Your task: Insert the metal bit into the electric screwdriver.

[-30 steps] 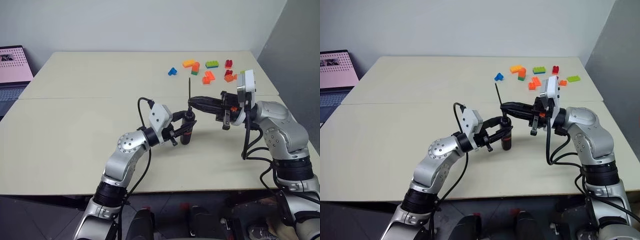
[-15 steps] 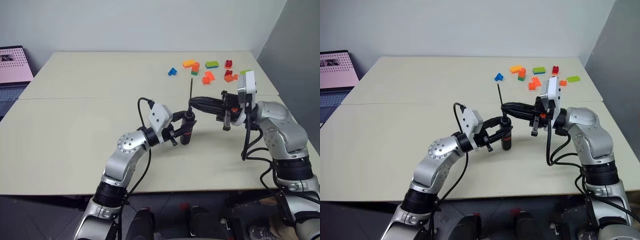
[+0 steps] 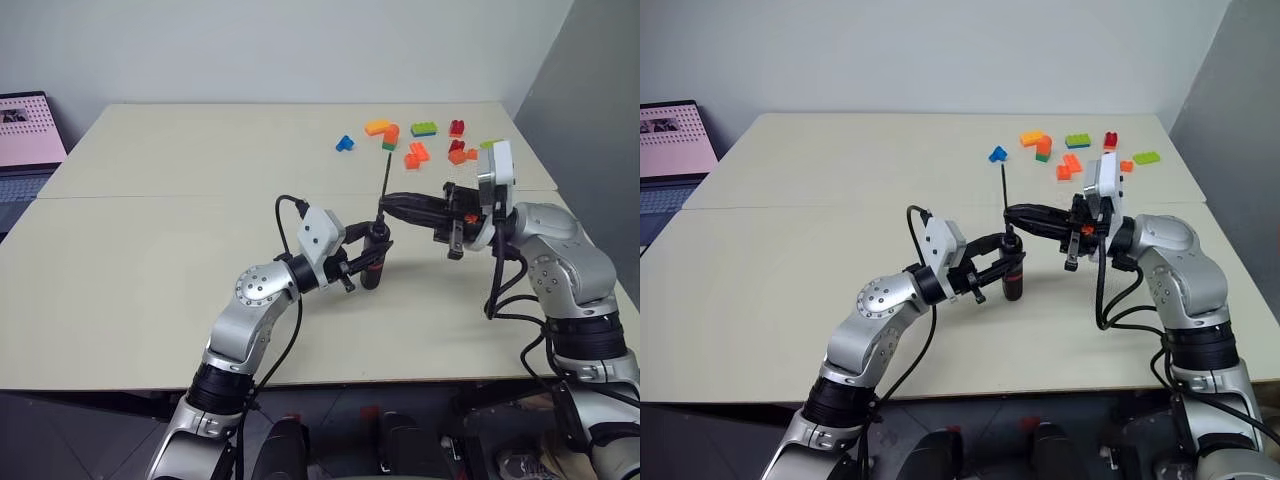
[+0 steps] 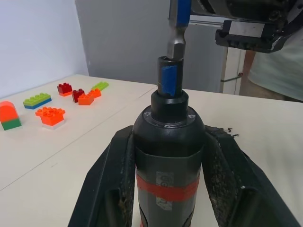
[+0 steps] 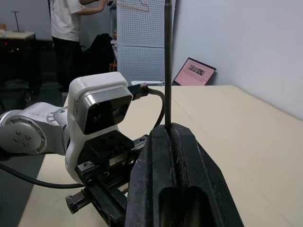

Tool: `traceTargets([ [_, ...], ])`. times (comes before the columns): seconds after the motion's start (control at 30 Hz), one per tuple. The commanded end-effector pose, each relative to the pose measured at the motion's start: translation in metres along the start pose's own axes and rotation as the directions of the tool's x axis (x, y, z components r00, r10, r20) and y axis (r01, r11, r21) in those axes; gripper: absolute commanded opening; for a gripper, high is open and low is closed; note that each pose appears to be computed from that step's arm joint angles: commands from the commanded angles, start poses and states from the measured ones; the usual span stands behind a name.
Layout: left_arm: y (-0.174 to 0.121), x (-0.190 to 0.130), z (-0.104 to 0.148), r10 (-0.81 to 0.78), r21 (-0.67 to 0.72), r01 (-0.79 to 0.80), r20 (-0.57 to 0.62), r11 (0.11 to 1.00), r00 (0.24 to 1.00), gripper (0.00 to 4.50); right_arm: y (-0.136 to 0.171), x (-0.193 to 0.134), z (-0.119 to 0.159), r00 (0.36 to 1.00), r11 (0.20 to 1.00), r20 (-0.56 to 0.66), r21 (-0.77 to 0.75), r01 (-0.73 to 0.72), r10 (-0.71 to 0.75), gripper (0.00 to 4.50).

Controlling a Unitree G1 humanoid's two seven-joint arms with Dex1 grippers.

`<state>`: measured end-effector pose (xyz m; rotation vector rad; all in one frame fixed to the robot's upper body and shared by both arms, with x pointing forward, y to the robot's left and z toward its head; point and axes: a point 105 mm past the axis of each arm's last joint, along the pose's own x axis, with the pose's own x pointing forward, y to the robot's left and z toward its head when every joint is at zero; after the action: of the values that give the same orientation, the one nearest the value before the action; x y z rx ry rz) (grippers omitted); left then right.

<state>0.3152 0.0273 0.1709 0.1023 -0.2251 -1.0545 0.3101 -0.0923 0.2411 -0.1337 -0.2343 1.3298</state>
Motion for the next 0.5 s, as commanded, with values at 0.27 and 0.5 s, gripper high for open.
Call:
traceTargets([
  [0.27,-0.008,0.002,0.005,-0.039,0.01,0.039,0.021,0.999,0.999,1.62,-0.002,-0.001,0.013,1.0,1.0,-0.026,0.023,-0.005,0.005,0.0],
  [0.5,-0.007,0.002,0.005,-0.036,0.011,0.036,0.019,0.999,0.999,1.62,0.001,0.003,0.024,1.0,1.0,-0.01,-0.001,-0.025,0.025,0.0],
])
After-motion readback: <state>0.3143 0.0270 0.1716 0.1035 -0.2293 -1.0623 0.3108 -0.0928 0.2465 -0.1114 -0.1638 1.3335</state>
